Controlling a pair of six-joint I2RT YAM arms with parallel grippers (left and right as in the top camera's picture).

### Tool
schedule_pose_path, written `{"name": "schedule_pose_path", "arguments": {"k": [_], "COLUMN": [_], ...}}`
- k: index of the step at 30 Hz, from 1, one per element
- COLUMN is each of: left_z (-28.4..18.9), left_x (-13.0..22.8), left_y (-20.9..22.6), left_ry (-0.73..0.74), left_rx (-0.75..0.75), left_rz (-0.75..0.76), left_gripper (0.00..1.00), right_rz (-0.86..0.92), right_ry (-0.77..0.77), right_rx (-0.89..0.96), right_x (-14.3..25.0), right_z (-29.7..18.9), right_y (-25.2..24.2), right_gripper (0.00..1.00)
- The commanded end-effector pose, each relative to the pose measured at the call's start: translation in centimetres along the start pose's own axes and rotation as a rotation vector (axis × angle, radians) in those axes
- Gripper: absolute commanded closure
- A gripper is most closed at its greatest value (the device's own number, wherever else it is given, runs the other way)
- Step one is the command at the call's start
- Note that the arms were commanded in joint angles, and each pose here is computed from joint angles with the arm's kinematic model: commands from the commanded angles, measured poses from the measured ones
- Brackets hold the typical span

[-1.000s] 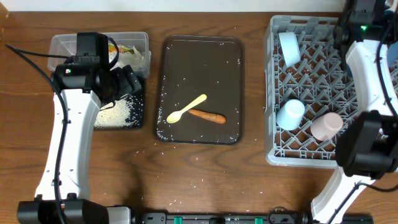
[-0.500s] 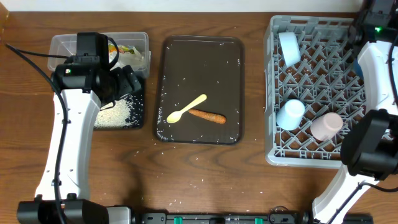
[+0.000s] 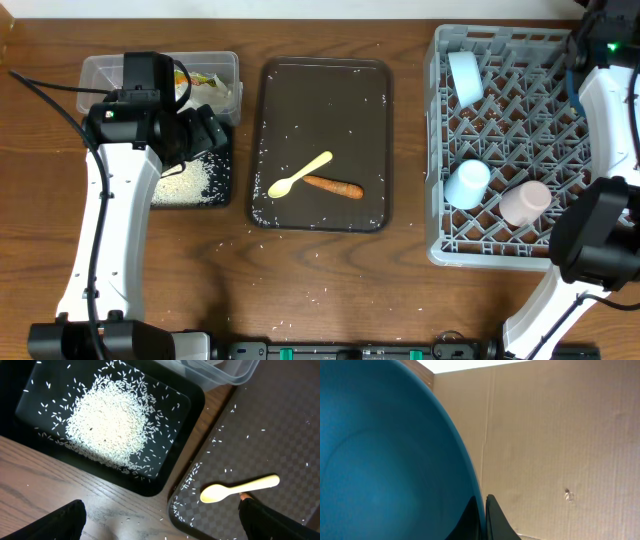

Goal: Sort waste into correct bins and load items into the dishwasher rack
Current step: 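Carry the blue plate right and stand it in the rack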

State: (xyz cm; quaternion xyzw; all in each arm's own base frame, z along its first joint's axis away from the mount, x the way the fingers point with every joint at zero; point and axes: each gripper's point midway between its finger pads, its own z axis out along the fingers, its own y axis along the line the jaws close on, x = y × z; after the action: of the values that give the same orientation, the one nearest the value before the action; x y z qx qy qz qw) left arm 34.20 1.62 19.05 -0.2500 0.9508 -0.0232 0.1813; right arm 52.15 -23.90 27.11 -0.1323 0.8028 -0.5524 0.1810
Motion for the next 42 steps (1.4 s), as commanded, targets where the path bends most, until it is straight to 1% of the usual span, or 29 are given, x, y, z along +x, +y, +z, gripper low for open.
{"name": "schedule_pose_path", "arguments": {"k": [1, 9, 18, 21, 23, 27, 28, 30, 32, 34, 36, 37, 38, 42], "left_z": [0.2, 0.2, 0.2, 0.2, 0.2, 0.2, 0.2, 0.2, 0.2, 0.2, 0.2, 0.2, 0.2, 0.2], "left_x": [-0.1, -0.1, -0.1, -0.1, -0.1, -0.1, -0.1, -0.1, -0.1, -0.1, -0.1, -0.1, -0.1, -0.1], "left_y": [0.4, 0.4, 0.4, 0.4, 0.4, 0.4, 0.4, 0.4, 0.4, 0.4, 0.4, 0.4, 0.4, 0.4], "left_ry": [0.002, 0.002, 0.002, 0.002, 0.002, 0.002, 0.002, 0.002, 0.002, 0.002, 0.002, 0.002, 0.002, 0.002], "left_rx": [-0.016, -0.016, -0.016, -0.016, -0.016, -0.016, -0.016, -0.016, -0.016, -0.016, -0.016, -0.016, -0.016, -0.016], "left_rz": [-0.001, -0.001, -0.001, -0.001, -0.001, -0.001, -0.001, -0.001, -0.002, -0.001, -0.001, -0.001, -0.001, -0.001], "left_gripper": [0.00, 0.00, 0.00, 0.00, 0.00, 0.00, 0.00, 0.00, 0.00, 0.00, 0.00, 0.00, 0.00, 0.00], "right_rz": [-0.060, -0.068, -0.080, -0.110, -0.121, -0.155, -0.164, -0.167, -0.151, -0.110, -0.072, -0.050, -0.030, 0.077], "right_ry": [0.025, 0.052, 0.013, -0.008, -0.028, -0.062, -0.070, -0.082, -0.095, -0.103, -0.098, -0.095, -0.085, -0.099], "right_rx": [-0.022, -0.041, -0.119, -0.140, -0.150, -0.173, -0.177, -0.179, -0.186, -0.198, -0.202, -0.202, -0.194, -0.191], "right_x": [1.2, 2.4, 0.7, -0.4, -1.3, -2.8, -3.2, -3.7, -4.0, -4.3, -4.2, -4.2, -4.1, -4.5], "right_z": [1.5, 2.2, 0.3, -1.0, -1.9, -3.8, -4.3, -4.8, -5.1, -5.2, -5.2, -5.2, -5.2, -6.1], "right_y": [0.9, 1.1, 3.8, 4.9, 5.6, 7.0, 7.3, 7.6, 7.8, 8.0, 8.1, 8.1, 7.9, 7.1], "right_gripper": [0.99, 0.99, 0.98, 0.87, 0.82, 0.65, 0.63, 0.57, 0.49, 0.36, 0.27, 0.16, 0.01, 0.01]}}
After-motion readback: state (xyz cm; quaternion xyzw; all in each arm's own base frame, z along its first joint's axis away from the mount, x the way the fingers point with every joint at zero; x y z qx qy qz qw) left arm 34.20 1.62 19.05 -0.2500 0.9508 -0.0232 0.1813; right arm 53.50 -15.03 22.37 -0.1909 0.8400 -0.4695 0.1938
